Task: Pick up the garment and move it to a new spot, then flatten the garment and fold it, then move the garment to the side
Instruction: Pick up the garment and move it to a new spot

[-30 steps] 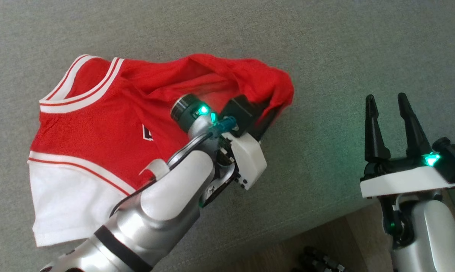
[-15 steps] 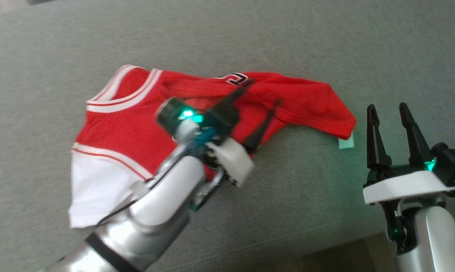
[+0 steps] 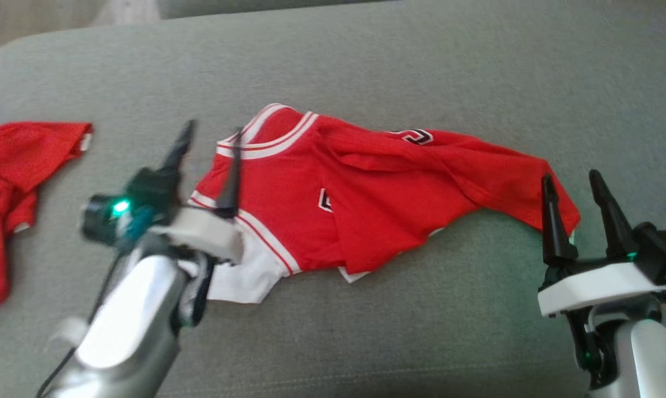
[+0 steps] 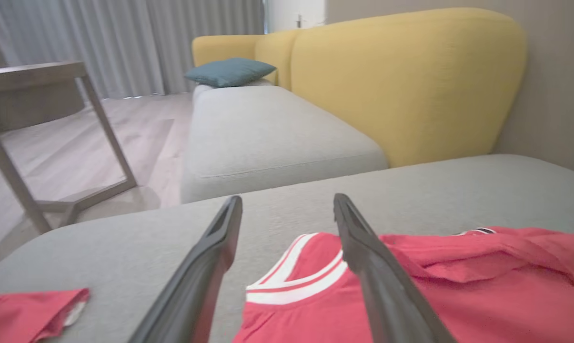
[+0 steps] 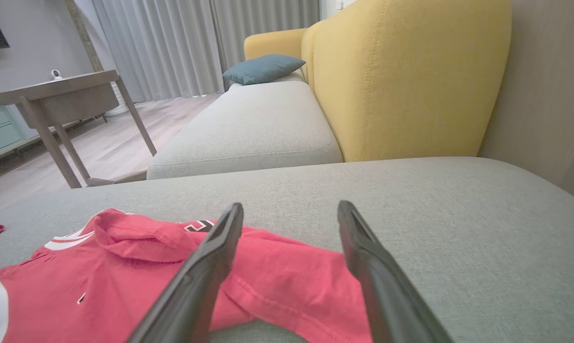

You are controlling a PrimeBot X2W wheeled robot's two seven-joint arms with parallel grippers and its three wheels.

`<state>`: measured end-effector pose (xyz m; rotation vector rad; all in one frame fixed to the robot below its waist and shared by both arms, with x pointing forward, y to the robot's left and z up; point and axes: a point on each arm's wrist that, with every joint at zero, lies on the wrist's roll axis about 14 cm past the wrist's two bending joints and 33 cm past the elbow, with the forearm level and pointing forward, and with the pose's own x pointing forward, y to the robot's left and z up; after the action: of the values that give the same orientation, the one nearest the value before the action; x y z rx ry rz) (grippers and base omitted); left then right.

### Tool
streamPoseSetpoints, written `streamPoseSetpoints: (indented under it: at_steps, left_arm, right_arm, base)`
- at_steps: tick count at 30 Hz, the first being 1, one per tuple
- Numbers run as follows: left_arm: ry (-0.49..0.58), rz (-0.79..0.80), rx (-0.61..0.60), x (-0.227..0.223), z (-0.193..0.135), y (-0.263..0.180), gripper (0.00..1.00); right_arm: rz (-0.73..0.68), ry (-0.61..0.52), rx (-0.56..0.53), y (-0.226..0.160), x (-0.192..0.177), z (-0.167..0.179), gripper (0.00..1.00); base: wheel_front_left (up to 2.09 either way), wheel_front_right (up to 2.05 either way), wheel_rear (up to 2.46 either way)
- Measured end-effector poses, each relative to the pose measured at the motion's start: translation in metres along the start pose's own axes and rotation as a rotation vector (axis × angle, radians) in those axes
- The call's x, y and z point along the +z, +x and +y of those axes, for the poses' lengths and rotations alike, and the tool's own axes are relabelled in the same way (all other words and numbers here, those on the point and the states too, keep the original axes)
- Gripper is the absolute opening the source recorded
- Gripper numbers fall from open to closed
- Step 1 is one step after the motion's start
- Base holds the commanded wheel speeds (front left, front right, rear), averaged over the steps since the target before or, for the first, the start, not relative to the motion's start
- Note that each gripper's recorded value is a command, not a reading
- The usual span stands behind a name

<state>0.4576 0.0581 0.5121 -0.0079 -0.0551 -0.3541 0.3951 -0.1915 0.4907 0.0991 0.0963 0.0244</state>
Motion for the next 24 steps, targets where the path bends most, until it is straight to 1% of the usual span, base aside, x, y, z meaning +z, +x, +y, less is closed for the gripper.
streamPoseSetpoints:
  at_steps: [4, 8, 11, 15, 24]
  left_arm:
    - [-0.003, -0.029, 0.117, 0.011, 0.036, -0.022, 1.00]
    - [-0.009, -0.037, 0.179, 0.015, 0.057, -0.043, 1.00]
    - [-0.019, -0.035, 0.183, 0.015, 0.060, -0.058, 1.00]
    - [-0.014, -0.028, 0.170, 0.013, 0.054, -0.072, 1.00]
    - [0.001, -0.009, 0.182, 0.006, 0.047, -0.097, 1.00]
  right_arm:
    - [0.003, -0.003, 0.028, 0.000, 0.001, 0.010, 1.00]
    - [-0.006, -0.007, 0.049, 0.000, 0.007, 0.017, 1.00]
    - [0.000, -0.007, 0.053, -0.006, 0.005, 0.018, 1.00]
    - [0.026, -0.011, 0.046, -0.018, -0.002, 0.016, 1.00]
    - [0.018, -0.011, 0.049, -0.033, 0.002, 0.018, 1.00]
  base:
    - [0.00, 0.00, 0.00]
    - [0.00, 0.00, 0.00]
    - [0.00, 0.00, 0.00]
    - [0.00, 0.00, 0.00]
    - [0.00, 0.00, 0.00]
